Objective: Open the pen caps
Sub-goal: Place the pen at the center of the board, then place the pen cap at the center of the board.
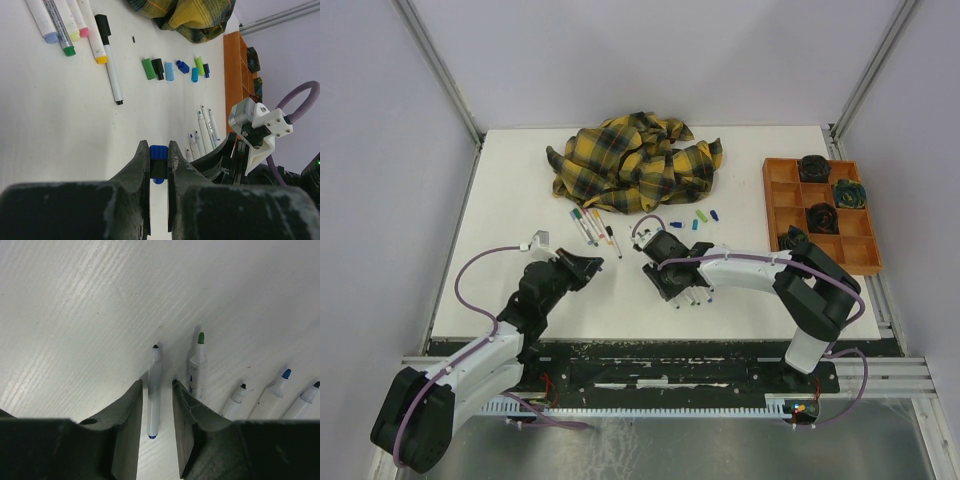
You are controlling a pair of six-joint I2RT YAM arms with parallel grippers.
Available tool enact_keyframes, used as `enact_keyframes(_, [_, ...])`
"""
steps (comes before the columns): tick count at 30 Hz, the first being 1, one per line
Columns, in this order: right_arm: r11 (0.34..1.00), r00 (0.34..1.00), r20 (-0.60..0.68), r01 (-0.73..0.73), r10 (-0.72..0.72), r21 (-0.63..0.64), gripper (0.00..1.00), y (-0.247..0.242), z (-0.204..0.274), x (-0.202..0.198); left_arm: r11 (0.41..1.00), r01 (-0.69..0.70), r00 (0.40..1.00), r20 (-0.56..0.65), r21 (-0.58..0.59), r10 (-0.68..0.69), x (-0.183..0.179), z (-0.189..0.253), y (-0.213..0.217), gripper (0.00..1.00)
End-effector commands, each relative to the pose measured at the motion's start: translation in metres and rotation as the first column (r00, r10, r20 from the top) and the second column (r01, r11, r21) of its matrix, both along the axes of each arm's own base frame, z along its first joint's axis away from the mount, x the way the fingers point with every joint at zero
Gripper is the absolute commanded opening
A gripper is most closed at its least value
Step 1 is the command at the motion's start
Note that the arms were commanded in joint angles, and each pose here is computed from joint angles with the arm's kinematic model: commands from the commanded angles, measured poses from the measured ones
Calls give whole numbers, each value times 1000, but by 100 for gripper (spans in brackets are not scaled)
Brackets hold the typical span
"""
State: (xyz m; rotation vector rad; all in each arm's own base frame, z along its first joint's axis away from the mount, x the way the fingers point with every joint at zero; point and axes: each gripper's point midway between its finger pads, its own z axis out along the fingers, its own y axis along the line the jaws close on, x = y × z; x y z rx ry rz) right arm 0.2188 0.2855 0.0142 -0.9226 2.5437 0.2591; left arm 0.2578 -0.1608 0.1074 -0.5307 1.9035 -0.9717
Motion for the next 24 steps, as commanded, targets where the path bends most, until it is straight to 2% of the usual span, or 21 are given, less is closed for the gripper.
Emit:
enact_keyframes(1, [998, 999, 3, -33, 33, 47, 38, 13, 18, 1, 997, 10, 1000, 29, -73, -8, 3, 15, -6, 3])
enact_keyframes(11, [989, 993, 106, -68, 54, 135, 43, 16, 65, 15, 996, 32, 999, 15, -80, -31, 7, 16, -13, 3])
enact_keyframes(16, [970, 989, 134, -91, 62, 223, 43, 11, 98, 22, 997, 37, 999, 3, -68, -37, 16, 19, -18, 3])
enact_keyframes(22, [908, 940, 186, -329, 288, 258, 42, -18, 141, 24, 999, 42, 998, -48, 23, -41, 35, 15, -33, 3])
enact_keyframes(24, [900, 935, 198, -341, 295, 273, 42, -30, 150, 27, 995, 31, 996, -82, 97, -23, 43, 9, -38, 3])
